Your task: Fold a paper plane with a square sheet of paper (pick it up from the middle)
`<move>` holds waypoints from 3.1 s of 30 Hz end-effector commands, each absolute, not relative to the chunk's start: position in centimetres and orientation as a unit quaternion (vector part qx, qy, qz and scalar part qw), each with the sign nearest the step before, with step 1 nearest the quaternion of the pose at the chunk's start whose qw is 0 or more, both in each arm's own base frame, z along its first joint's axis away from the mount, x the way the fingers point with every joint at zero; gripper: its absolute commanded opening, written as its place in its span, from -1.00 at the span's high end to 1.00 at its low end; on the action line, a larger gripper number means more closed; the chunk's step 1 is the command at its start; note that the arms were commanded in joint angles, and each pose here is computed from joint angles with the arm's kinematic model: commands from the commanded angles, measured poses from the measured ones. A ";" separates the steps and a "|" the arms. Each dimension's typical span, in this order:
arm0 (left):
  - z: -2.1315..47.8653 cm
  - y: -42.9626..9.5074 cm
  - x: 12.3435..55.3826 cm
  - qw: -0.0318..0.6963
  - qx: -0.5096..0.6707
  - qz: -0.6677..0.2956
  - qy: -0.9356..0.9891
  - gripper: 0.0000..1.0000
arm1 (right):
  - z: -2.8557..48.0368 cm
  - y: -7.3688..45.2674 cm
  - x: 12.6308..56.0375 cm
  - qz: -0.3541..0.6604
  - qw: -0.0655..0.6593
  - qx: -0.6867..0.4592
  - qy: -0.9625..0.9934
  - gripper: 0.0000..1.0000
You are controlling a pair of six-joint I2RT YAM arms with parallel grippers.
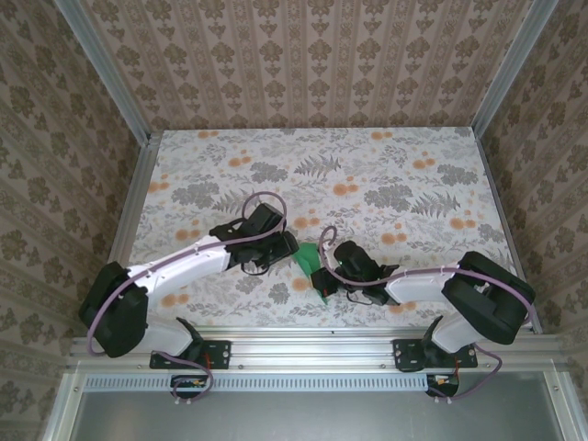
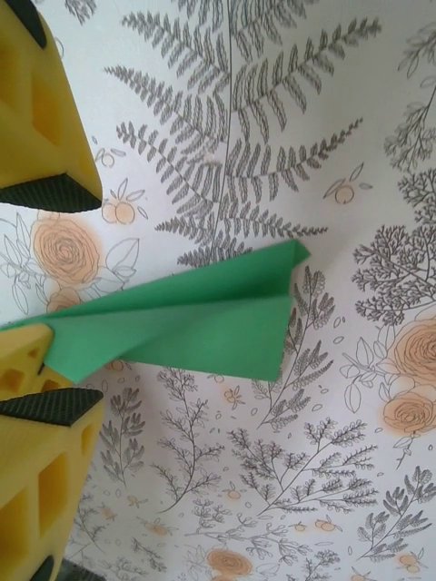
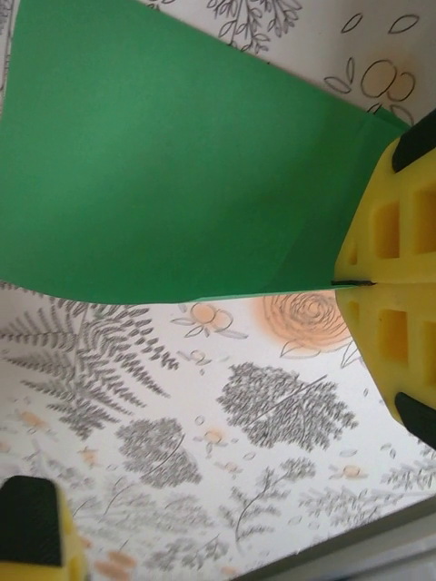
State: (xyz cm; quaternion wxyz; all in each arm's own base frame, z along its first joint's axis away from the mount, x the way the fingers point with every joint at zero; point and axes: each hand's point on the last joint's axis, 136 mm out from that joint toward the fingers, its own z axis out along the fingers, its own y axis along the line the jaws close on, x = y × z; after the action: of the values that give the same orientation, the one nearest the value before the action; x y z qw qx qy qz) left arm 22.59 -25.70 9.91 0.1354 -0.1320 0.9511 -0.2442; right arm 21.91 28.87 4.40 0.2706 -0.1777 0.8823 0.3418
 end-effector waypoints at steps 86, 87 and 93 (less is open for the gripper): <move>4.3 -35.6 25.2 0.089 -0.036 -0.291 0.952 0.35 | 4.0 23.0 21.4 0.253 0.189 -0.137 0.939 -0.29; 4.3 -35.6 25.2 0.088 -0.035 -0.291 0.952 0.35 | 4.0 23.2 21.4 0.253 0.187 -0.140 0.939 -0.30; 4.2 -35.8 25.2 0.086 -0.034 -0.293 0.952 0.35 | 3.9 23.8 21.8 0.237 0.190 -0.151 0.941 -0.36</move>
State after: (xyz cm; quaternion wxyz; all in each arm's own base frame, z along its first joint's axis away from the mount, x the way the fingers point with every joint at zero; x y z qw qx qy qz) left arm 24.77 -35.25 3.81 0.0835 -0.0457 0.9526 -0.2889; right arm 21.36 24.12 3.94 0.1848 -0.1406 0.9356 0.2660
